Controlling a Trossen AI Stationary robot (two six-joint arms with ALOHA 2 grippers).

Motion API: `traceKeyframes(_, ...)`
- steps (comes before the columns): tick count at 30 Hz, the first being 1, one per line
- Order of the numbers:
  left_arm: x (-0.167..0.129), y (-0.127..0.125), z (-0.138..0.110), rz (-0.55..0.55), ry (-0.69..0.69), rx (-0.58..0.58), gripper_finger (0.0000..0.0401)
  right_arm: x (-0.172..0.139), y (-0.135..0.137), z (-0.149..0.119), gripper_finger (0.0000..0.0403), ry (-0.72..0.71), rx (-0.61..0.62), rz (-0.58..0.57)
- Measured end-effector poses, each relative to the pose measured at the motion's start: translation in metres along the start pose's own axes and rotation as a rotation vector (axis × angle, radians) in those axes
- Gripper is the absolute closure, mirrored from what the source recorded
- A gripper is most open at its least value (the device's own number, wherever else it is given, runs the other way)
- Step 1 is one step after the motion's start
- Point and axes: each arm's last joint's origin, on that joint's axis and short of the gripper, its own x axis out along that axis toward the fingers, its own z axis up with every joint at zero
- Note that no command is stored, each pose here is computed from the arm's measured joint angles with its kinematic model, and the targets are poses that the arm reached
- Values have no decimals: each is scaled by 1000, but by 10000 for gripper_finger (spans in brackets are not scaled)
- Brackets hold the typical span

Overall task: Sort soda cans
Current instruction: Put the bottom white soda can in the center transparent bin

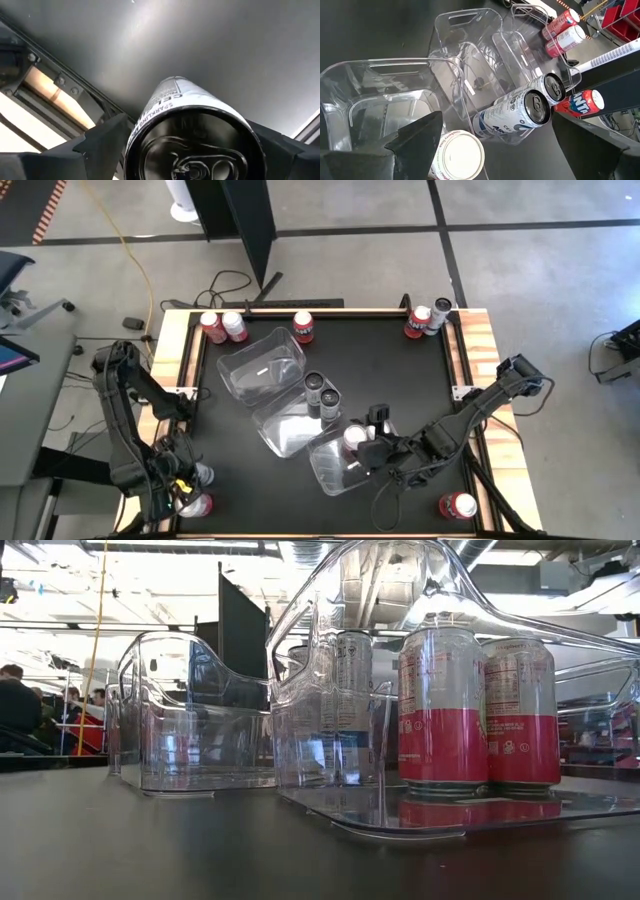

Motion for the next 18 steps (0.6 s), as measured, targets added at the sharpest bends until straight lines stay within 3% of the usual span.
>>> traceKeyframes(5, 0, -1, 2, -8, -26, 20, 83, 0, 0, 0, 7, 0, 2, 0)
traceKeyframes(12, 0, -3, 2, -29, -39, 18, 154, 0, 0, 0, 7, -1, 3, 0)
traceKeyframes(18, 0, -3, 2, -34, -40, 29, 156, 0, 0, 0, 7, -1, 3, 0)
